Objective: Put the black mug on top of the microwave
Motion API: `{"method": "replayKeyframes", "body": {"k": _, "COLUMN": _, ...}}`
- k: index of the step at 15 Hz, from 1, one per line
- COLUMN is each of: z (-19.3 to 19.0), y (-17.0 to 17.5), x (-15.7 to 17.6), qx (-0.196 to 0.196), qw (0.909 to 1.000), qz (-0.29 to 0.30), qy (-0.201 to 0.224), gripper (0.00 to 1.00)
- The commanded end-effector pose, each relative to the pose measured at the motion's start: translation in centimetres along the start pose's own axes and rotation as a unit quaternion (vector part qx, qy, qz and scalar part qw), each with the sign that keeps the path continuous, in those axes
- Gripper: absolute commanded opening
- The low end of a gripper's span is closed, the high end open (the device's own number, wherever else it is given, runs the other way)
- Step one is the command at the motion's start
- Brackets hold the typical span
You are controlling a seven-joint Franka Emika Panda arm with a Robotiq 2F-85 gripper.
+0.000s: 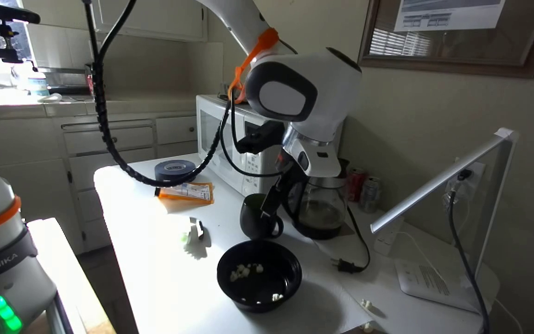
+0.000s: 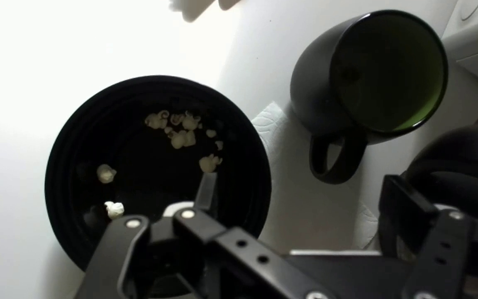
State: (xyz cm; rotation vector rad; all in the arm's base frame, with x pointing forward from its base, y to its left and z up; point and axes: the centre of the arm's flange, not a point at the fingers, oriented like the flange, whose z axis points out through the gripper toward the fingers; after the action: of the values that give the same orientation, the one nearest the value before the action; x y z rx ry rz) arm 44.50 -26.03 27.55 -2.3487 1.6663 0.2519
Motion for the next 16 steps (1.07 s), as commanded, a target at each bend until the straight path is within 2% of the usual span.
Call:
{"method": "replayKeyframes", "body": {"k": 1, "z": 2.9, "y": -3.4, "x": 0.8, "qx": -0.015, "qw": 0.9950, "qz": 0.099, "qy": 0.008, "gripper": 1.00}}
{"method": "replayKeyframes", "body": {"k": 5, "z": 5.2, "y": -4.7, "x": 1.6, "qx": -0.035, "qw": 0.9780, "qz": 0.206, "qy": 0.007, "gripper": 0.99}}
{"method": "replayKeyframes", "body": {"k": 7, "z": 6.0, "y": -5.0, "x": 1.8, "qx": -0.039, "qw": 0.9675, "qz": 0.250, "qy": 0.008, "gripper": 0.95}}
{"method": "replayKeyframes", "body": {"k": 8, "z": 6.4, "y": -5.1, "x": 1.9, "qx": -0.035, "qw": 0.9651, "qz": 0.259, "qy": 0.014, "gripper": 0.92}}
{"method": "replayKeyframes", "body": {"k": 11, "z": 6.9, "y": -5.7, "x": 1.5, "qx": -0.011, "qw": 0.9648, "qz": 0.261, "qy": 0.033, "gripper": 0.99}}
{"method": "replayKeyframes", "body": {"k": 13, "z": 7.0, "y": -6.1, "x": 1.0, "qx": 0.000, "qw": 0.9674, "qz": 0.248, "qy": 0.053, "gripper": 1.00}}
{"method": "replayKeyframes", "body": {"k": 16, "z": 7.5, "y": -6.3, "x": -0.2, "qx": -0.019, "qw": 0.9709, "qz": 0.230, "qy": 0.063, "gripper": 0.95}}
